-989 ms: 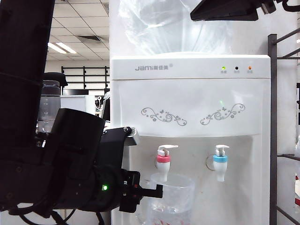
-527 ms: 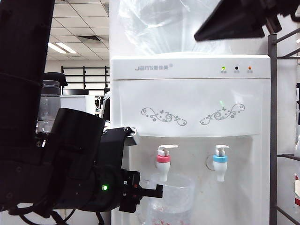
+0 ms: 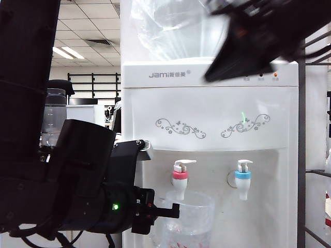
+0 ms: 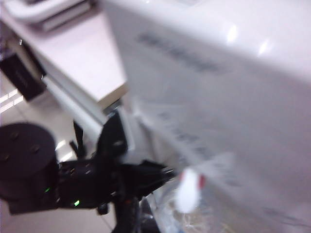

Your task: Pick up the plastic mug from the left desk, go to the hot water outlet of the water dispenser, press the vertical switch to get some water, then put the mug back on the desk.

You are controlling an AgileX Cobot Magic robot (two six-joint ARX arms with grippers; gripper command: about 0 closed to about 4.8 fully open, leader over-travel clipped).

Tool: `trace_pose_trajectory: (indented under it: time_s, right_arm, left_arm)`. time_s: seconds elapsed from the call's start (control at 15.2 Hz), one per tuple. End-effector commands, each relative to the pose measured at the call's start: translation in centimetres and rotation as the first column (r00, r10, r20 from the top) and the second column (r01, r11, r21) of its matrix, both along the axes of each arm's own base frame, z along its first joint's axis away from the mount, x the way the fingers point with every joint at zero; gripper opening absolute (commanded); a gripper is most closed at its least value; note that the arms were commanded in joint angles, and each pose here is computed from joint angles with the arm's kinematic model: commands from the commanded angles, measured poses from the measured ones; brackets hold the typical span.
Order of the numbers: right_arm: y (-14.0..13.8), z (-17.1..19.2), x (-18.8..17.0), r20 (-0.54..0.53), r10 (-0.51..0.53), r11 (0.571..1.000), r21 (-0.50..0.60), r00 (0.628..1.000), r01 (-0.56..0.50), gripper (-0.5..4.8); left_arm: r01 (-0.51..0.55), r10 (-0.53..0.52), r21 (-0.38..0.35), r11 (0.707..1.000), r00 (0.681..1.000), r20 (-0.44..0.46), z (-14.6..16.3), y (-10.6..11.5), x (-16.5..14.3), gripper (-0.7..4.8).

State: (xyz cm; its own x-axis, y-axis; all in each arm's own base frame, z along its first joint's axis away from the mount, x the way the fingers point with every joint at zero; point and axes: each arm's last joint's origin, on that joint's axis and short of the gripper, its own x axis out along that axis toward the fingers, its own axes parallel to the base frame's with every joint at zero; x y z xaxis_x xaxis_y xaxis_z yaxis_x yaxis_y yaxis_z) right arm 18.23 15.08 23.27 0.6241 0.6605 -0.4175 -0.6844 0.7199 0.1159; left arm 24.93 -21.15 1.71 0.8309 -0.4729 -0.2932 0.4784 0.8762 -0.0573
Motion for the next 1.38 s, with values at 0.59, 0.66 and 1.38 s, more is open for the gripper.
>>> trace_pose_trajectory:
  time_s: [0.59, 0.66, 1.38]
  right_arm:
    - [2.8, -5.5, 2.3, -0.035, -0.023, 0.983, -0.185, 0.999, 0.016, -0.06]
    - [2.8, -5.5, 2.5, -0.027, -0.032, 0.983, -0.181, 0.999, 0.027, -0.06]
    - [2.9, -7.1, 4.4, 0.007, -0.13, 0.98, -0.15, 0.991, 0.13, -0.06]
  left_arm:
    - [-0.035, 0.041, -0.065, 0.997, 0.996, 0.083, 1.4, -0.2, 0.8, -0.06]
    - [-0.035, 0.04, -0.065, 0.997, 0.996, 0.083, 1.4, -0.2, 0.8, -0.06]
    - [-0.035, 0.04, -0.065, 0.997, 0.996, 0.083, 1.4, -0.2, 0.8, -0.06]
